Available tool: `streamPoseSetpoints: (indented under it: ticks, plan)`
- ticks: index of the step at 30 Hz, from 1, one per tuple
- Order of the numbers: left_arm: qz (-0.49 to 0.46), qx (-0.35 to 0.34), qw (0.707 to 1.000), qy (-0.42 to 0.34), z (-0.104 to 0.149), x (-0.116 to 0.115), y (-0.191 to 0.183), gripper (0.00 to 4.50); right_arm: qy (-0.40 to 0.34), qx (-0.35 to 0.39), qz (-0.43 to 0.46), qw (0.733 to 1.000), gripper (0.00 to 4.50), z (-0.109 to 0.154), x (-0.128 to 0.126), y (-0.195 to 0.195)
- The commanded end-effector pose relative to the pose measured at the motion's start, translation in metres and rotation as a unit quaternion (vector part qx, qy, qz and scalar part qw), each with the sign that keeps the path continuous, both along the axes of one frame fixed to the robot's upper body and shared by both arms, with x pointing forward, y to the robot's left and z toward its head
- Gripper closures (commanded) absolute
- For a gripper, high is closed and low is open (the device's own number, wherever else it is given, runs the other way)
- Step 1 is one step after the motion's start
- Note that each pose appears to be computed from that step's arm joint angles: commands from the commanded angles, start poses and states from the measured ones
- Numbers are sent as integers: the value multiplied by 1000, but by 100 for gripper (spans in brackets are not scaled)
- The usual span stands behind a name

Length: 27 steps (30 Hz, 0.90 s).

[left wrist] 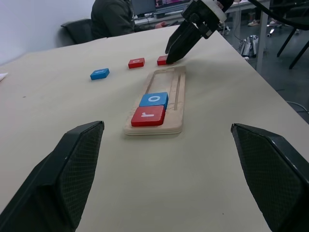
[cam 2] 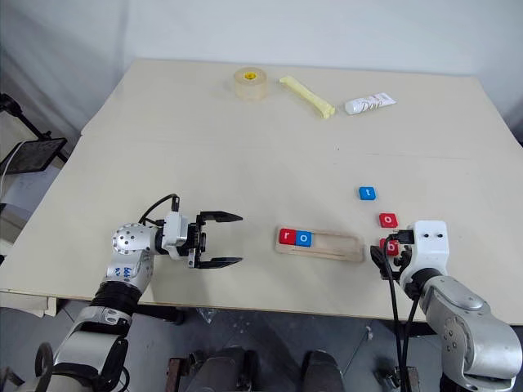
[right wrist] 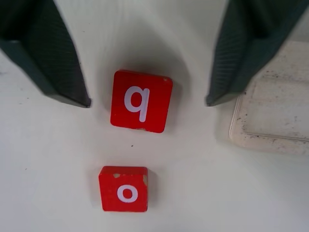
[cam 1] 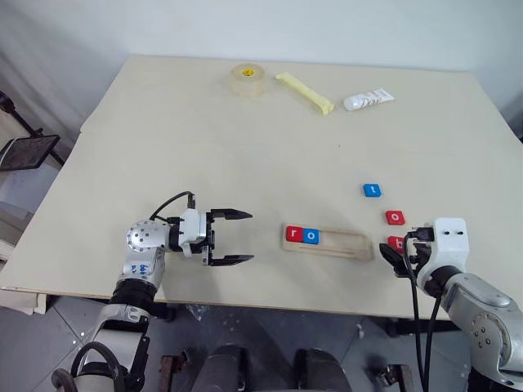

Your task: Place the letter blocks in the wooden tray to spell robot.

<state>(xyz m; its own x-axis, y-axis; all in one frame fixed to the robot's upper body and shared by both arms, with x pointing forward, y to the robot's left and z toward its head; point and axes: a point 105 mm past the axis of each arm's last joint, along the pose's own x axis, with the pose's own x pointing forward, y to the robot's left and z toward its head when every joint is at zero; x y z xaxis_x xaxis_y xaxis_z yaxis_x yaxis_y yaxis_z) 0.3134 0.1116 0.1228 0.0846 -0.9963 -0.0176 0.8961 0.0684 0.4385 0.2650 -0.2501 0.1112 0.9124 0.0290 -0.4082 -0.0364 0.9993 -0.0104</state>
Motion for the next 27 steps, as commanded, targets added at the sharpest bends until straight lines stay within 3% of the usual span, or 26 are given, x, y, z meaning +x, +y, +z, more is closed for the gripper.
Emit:
streamPoseSetpoints:
  ticks: [1, 3, 13, 21, 27]
  plan:
    - [-4, -10, 1000, -22, 10, -1, 0, 0, -28, -65, 101, 992, 2, 27, -9, 5]
    - [-4, -10, 1000, -22, 10, 0, 0, 0, -38, -97, 168, 980, 2, 37, -10, 9]
    - [-5, -18, 1000, -21, 9, -3, -3, 0, 82, -208, 377, 899, 2, 37, -7, -22]
    - [10, -24, 999, -22, 6, -11, 0, 0, 121, -247, 442, 854, 2, 25, 25, -38]
    - [23, -28, 999, -18, 4, -20, 1, 0, 138, -248, 464, 839, 2, 10, 39, -38]
